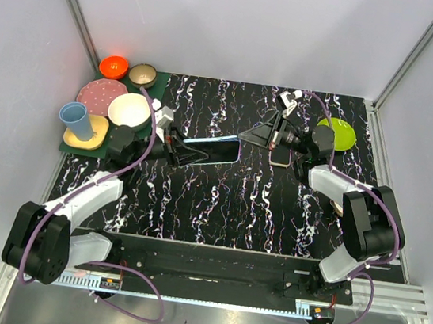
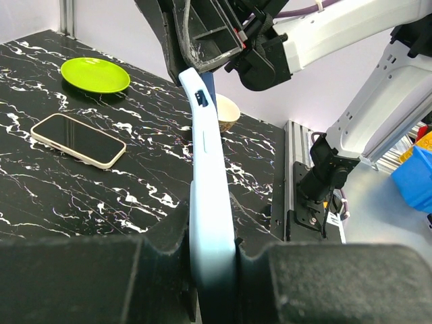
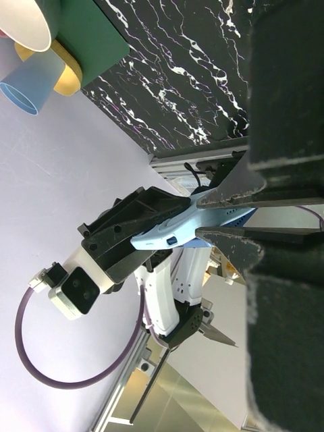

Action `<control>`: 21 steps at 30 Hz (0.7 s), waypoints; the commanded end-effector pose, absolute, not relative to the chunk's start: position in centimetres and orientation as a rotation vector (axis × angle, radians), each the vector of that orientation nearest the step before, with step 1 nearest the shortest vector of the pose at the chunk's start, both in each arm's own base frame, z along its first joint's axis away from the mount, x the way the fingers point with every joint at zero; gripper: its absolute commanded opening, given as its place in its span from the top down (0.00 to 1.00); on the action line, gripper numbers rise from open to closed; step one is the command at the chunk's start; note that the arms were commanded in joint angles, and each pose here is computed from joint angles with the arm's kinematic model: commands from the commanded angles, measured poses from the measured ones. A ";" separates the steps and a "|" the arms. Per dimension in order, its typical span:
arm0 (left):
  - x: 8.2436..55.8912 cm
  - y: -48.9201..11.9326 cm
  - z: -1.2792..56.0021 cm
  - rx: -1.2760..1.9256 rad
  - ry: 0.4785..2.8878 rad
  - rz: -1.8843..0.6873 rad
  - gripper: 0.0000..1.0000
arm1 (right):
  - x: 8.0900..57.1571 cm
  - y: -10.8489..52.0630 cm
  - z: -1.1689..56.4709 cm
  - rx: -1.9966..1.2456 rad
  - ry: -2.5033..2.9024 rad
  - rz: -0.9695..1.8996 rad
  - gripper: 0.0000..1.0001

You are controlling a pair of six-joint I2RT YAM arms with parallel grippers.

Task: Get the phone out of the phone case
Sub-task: Remove the phone case from the phone.

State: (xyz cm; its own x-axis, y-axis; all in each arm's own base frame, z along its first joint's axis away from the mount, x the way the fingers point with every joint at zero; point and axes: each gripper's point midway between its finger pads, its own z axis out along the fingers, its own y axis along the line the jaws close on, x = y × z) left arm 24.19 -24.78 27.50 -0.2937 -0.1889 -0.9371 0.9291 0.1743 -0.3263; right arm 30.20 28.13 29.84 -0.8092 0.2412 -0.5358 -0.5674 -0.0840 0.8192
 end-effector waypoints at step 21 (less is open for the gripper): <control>20.6 -24.9 32.1 0.973 1.111 -1.315 1.00 | 29.3 30.7 29.8 -0.564 1.601 1.831 0.78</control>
State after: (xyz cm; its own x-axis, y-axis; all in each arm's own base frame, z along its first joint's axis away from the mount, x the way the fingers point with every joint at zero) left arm 24.27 -24.34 26.99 -0.3226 -0.1931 -0.9266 0.9166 0.1807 -0.3567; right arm 30.62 29.23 28.87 -0.7656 0.2286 -0.6014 -0.6241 -0.0368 0.7805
